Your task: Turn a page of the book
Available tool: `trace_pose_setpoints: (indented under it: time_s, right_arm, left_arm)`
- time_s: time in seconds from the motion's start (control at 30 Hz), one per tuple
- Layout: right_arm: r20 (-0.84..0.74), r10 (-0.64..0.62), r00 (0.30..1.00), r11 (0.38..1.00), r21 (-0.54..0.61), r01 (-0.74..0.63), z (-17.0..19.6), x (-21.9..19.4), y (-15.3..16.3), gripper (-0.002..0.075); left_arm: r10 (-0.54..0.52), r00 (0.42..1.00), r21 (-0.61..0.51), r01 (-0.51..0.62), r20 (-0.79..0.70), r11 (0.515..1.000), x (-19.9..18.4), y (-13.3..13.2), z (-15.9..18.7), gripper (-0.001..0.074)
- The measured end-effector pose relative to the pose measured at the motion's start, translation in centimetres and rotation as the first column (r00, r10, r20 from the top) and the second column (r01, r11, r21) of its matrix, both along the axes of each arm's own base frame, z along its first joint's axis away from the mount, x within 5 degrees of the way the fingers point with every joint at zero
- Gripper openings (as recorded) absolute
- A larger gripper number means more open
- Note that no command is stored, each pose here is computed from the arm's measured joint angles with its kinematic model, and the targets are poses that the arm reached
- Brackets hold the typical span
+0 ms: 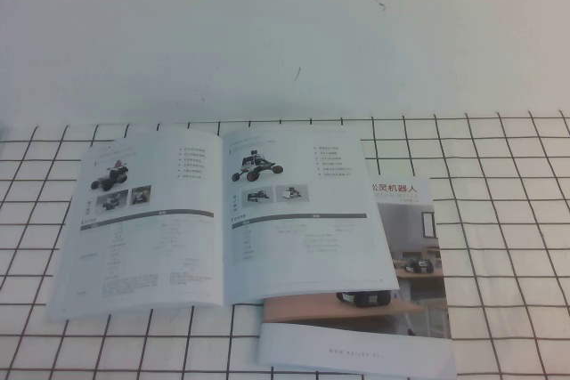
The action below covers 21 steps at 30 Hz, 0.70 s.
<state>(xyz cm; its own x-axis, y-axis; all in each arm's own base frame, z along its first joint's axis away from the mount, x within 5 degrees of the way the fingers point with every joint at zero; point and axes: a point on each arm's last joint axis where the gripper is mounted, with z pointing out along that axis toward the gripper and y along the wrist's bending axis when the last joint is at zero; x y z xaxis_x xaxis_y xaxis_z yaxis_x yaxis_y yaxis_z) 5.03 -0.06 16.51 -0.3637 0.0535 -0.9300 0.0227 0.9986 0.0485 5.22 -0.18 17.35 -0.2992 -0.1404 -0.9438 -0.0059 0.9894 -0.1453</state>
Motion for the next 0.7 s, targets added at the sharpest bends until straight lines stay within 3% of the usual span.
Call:
trace_pose_setpoints:
  time_s: [0.37, 0.7]
  right_arm:
    - [0.011, 0.000, 1.000, 1.000, 0.001, 0.000, 0.1, 0.0, 0.0, -0.0002]
    - [0.128, 0.003, 0.992, 1.000, 0.001, -0.003, 1.1, 0.4, 0.0, -0.0002]
  left_arm:
    - [0.000, 1.000, 0.000, 0.000, 0.008, 1.000, 0.0, 0.0, 0.1, -0.0004]
    - [-0.002, 0.998, -0.033, 0.004, 0.060, 0.999, 0.2, -0.1, 0.3, -0.0004]
